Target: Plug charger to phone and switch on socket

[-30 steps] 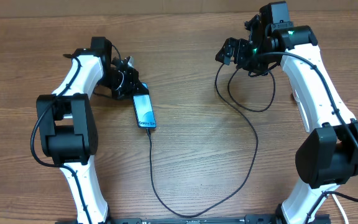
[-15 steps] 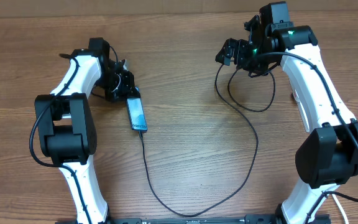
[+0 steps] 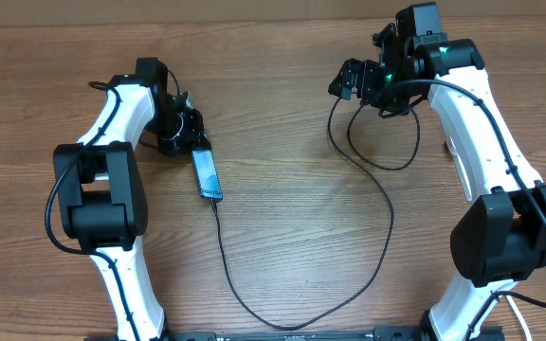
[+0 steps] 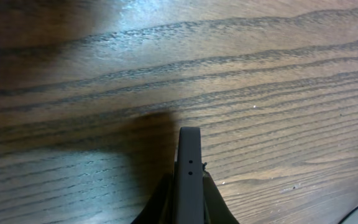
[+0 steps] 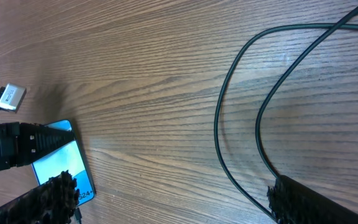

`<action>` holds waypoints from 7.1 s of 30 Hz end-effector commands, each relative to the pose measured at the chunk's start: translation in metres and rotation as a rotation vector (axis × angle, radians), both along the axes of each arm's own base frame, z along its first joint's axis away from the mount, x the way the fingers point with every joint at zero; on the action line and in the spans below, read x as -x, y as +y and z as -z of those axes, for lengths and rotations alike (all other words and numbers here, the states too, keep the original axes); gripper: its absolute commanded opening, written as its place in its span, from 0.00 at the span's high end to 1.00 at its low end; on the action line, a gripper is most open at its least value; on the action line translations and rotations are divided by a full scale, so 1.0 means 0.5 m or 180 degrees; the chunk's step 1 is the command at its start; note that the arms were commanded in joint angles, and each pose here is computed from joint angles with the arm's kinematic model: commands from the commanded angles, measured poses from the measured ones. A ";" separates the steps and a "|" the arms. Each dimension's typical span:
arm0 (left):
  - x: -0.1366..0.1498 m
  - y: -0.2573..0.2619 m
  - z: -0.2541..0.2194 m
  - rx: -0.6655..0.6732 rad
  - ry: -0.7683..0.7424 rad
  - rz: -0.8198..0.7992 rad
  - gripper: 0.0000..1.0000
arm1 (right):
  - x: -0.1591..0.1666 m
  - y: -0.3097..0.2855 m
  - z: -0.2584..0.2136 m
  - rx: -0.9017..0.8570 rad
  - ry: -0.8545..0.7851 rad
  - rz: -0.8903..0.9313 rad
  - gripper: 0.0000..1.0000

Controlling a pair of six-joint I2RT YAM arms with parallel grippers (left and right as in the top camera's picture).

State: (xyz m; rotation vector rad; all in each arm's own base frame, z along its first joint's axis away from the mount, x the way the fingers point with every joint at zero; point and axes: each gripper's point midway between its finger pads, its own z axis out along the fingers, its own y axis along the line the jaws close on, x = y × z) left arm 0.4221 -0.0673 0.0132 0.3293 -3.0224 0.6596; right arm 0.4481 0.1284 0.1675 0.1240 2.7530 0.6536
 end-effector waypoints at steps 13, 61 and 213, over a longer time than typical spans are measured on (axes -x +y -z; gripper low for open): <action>0.021 -0.020 0.061 0.0062 0.0306 -0.0037 0.96 | -0.008 0.005 -0.058 -0.0033 -0.0255 -0.0030 0.00; 0.052 0.033 0.070 -0.0285 0.0512 -0.0069 0.31 | -0.009 0.011 -0.061 -0.0087 -0.0273 -0.0056 0.00; 0.008 -0.124 -0.436 -0.0256 -0.1879 0.0865 0.01 | 0.184 -0.653 0.275 0.0830 0.1539 0.1927 0.00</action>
